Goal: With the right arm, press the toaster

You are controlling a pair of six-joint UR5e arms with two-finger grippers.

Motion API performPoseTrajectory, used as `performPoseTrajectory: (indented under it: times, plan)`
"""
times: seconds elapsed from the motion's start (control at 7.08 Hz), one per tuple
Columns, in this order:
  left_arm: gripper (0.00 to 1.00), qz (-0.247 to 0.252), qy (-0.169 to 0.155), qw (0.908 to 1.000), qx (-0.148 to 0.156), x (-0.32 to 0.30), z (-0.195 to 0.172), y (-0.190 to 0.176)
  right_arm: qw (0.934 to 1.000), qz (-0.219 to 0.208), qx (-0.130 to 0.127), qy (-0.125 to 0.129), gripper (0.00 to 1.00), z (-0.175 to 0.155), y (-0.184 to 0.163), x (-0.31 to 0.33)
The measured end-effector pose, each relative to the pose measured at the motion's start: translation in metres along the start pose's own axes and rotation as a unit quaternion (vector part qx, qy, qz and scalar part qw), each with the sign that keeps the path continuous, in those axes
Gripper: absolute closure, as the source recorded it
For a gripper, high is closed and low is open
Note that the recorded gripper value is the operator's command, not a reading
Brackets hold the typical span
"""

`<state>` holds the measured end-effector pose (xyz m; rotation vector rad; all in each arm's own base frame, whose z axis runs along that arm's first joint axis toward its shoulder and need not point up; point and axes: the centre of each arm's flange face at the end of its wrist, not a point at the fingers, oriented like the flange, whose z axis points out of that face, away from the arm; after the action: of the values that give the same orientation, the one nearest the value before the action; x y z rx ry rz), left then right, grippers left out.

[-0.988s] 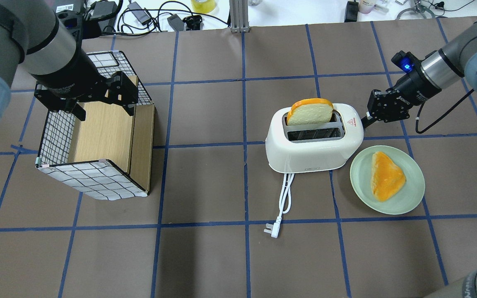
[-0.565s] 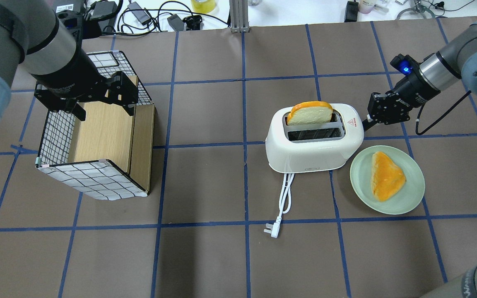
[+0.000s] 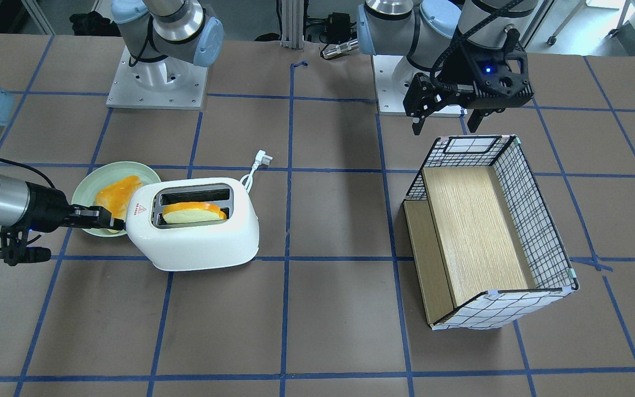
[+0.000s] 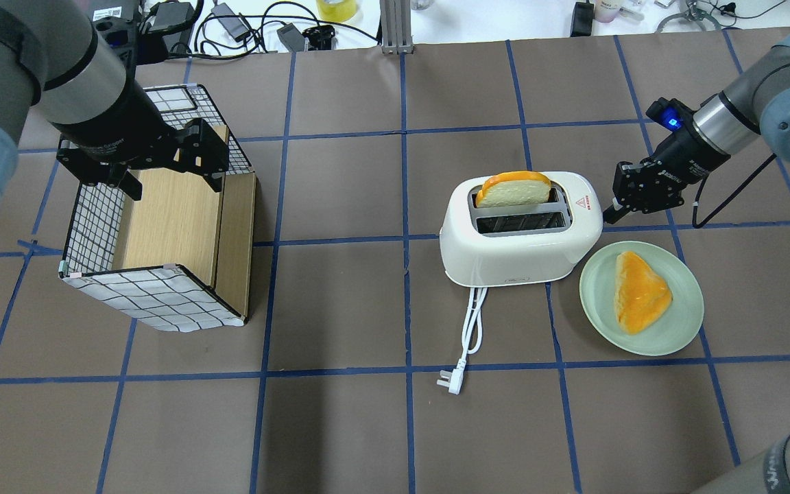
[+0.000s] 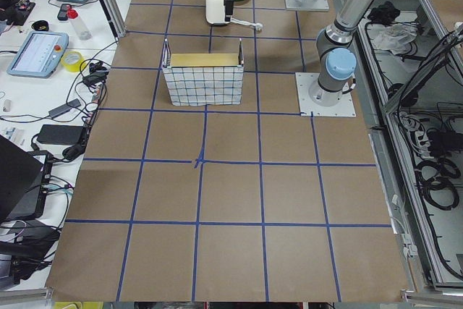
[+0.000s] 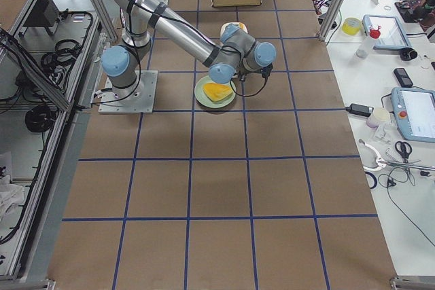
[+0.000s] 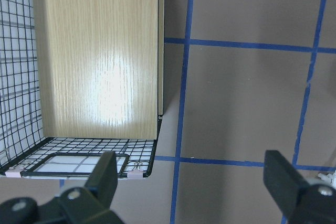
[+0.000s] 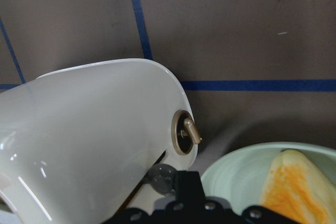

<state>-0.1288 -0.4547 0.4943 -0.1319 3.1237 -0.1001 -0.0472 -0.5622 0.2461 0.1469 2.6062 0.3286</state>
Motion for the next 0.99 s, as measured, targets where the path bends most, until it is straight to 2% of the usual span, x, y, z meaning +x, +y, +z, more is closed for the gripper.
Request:
performPoseTrajectory:
  times: [0.42,0.71,0.99]
  plan:
    - [0.0,0.0,0.0,1.0,0.0,0.0,0.0,0.0,0.9999,0.008,-0.005,0.012,1.0,0.0,0.001,0.002]
    - [0.0,0.0,0.0,1.0,0.0,0.0,0.0,0.0,0.9993,0.023,0.009,0.028,1.0,-0.016,0.005,-0.007]
    - [0.0,0.0,0.0,1.0,0.0,0.0,0.0,0.0,0.9951,0.023,0.039,0.088,0.88,-0.062,0.022,-0.027]
